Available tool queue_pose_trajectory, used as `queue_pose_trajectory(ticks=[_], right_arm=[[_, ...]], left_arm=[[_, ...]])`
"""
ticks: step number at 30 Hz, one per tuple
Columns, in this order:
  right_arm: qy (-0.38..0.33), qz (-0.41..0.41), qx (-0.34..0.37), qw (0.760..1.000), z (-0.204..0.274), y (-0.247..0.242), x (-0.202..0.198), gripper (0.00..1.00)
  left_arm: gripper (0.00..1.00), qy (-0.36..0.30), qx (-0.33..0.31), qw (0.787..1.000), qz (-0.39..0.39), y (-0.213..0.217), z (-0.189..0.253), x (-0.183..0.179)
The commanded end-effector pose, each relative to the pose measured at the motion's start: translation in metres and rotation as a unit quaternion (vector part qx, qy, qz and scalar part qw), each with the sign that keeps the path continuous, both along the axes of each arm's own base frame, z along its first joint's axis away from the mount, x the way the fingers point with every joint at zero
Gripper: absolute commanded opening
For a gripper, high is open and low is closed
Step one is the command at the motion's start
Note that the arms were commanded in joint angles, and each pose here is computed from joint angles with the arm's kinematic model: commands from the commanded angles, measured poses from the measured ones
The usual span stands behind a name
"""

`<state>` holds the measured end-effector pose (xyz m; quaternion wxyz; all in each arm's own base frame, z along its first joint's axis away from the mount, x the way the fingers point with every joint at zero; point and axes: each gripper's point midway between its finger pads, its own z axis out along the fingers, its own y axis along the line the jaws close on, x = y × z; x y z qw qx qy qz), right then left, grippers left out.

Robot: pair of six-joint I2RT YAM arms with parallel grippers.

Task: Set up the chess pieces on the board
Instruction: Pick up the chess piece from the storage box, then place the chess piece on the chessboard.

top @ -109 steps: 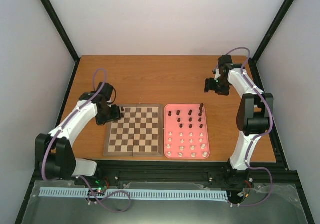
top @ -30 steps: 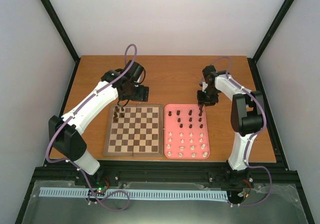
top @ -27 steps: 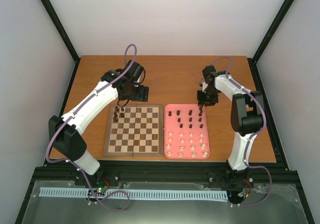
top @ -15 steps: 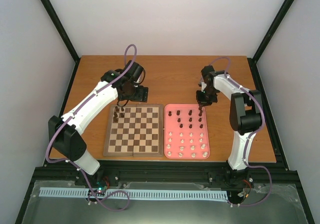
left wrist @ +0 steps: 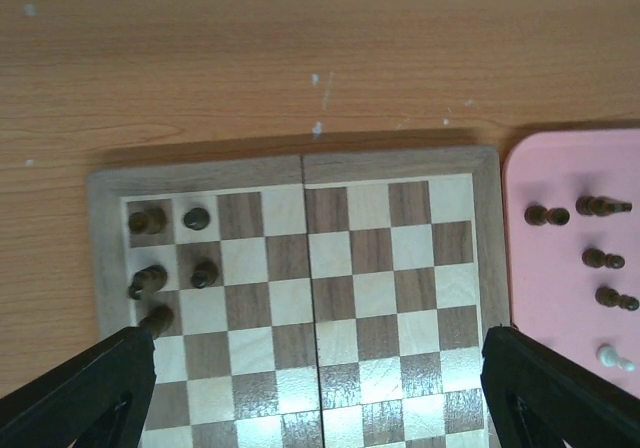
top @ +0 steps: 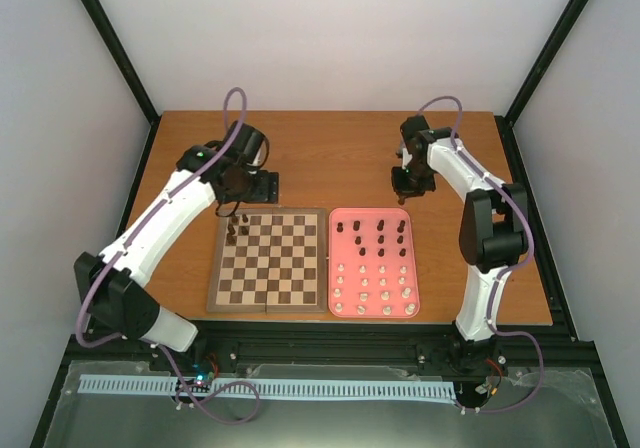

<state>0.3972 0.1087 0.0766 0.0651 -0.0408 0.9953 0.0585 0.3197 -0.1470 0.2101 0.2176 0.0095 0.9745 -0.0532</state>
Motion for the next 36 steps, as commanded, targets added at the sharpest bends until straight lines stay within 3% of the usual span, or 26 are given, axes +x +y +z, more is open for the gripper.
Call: queue_pose_trajectory(ticks=[1, 10, 16, 21, 29, 36], right_arm=[[-0.063, 0.021, -0.010, 0.998, 0.060, 0.014, 0.006, 0.03], [-0.106, 0.143, 0.001, 0.984, 0.107, 0.114, -0.026, 0.03], [-0.092, 0.235, 0.011, 0.967, 0.102, 0.192, -0.077, 0.03], [-0.073, 0.283, 0.025, 0.956, 0.098, 0.243, -0.110, 0.03], [-0.008, 0.329, 0.028, 0.944, 0.054, 0.278, -0.144, 0.03], [0.018, 0.335, 0.015, 0.942, 0.014, 0.289, -0.147, 0.03]], left_arm=[[1.00, -0.029, -0.027, 0.998, 0.039, 0.022, 0.027, -0.009], [1.00, -0.053, -0.011, 0.990, 0.128, 0.068, 0.048, -0.039], [1.00, -0.070, -0.035, 0.983, 0.164, 0.088, 0.065, -0.054], [1.00, -0.073, -0.012, 0.983, 0.168, 0.099, 0.066, -0.065], [1.00, -0.086, -0.006, 0.981, 0.175, 0.106, 0.068, -0.071], [1.00, -0.093, 0.001, 0.978, 0.188, 0.115, 0.068, -0.083]])
